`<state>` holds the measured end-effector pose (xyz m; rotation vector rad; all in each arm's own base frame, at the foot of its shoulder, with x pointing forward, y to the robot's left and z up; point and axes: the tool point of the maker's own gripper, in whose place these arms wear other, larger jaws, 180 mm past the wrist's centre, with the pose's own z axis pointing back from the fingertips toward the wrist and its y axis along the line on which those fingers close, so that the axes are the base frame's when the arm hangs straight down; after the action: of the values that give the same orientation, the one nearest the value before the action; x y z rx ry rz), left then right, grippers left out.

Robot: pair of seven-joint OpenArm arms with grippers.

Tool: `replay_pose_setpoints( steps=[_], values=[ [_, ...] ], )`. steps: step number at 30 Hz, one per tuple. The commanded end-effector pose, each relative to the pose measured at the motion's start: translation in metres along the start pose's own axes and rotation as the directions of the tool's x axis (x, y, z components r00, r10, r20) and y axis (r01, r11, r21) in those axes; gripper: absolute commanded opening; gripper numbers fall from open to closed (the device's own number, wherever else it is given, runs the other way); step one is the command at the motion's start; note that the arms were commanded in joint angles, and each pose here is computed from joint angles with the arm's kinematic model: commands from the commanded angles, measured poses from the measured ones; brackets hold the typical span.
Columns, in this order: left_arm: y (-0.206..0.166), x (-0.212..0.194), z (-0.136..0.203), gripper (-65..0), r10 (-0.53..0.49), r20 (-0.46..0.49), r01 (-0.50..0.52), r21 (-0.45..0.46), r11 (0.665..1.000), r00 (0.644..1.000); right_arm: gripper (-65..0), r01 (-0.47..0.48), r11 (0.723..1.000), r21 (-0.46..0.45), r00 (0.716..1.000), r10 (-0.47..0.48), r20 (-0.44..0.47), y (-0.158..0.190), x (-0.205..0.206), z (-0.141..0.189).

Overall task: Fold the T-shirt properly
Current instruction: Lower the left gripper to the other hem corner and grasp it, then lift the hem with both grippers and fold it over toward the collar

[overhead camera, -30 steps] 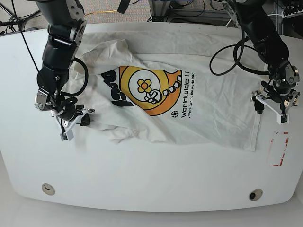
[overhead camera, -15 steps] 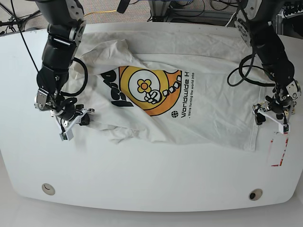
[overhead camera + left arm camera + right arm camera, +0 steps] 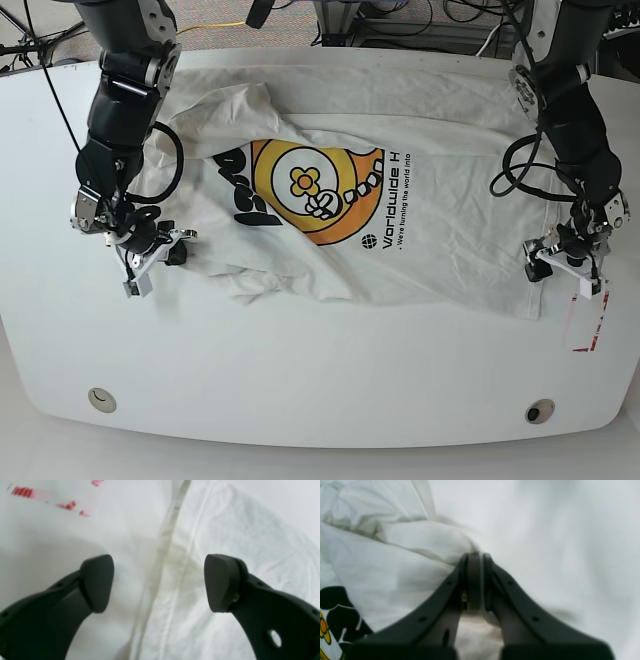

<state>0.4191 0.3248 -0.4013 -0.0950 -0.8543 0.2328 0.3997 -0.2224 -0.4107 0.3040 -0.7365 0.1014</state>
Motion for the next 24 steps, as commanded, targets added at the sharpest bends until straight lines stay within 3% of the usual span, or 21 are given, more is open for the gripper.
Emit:
replay_pose_setpoints(
  steps=[1,12,15,18,21,24],
  values=[
    [-0.011,0.005,-0.003,-11.9,-0.016,-0.002,0.016,-0.026,1.0,1.0,-65.0,-0.021,1.0,-0.007,0.997,0.022,0.071,-0.004,0.028,0.008],
    [-0.054,0.007,-0.013,-13.9,-0.015,0.002,0.015,-0.125,0.992,1.0,-65.0,-0.018,1.0,-0.009,0.997,0.019,0.068,-0.006,0.027,0.008],
    [-0.056,0.007,-0.013,-23.9,-0.016,0.003,0.017,-0.128,0.992,1.0,-65.0,-0.018,1.0,-0.009,0.997,0.019,0.07,-0.006,0.027,0.008],
    [-0.056,0.008,-0.013,-39.9,-0.015,0.006,0.016,-0.127,0.992,1.0,-65.0,-0.018,1.0,-0.009,0.997,0.019,0.07,-0.006,0.027,0.008],
    [-0.054,0.008,-0.013,-51.8,-0.021,0.005,0.022,-0.123,0.992,1.0,-65.0,-0.018,1.0,-0.009,0.997,0.019,0.07,-0.006,0.027,0.008],
    [-0.053,0.007,-0.012,-57.6,-0.025,0.004,0.025,-0.119,0.993,1.0,-65.0,-0.023,1.0,-0.01,0.997,0.023,0.072,-0.006,0.029,0.008]
  ],
)
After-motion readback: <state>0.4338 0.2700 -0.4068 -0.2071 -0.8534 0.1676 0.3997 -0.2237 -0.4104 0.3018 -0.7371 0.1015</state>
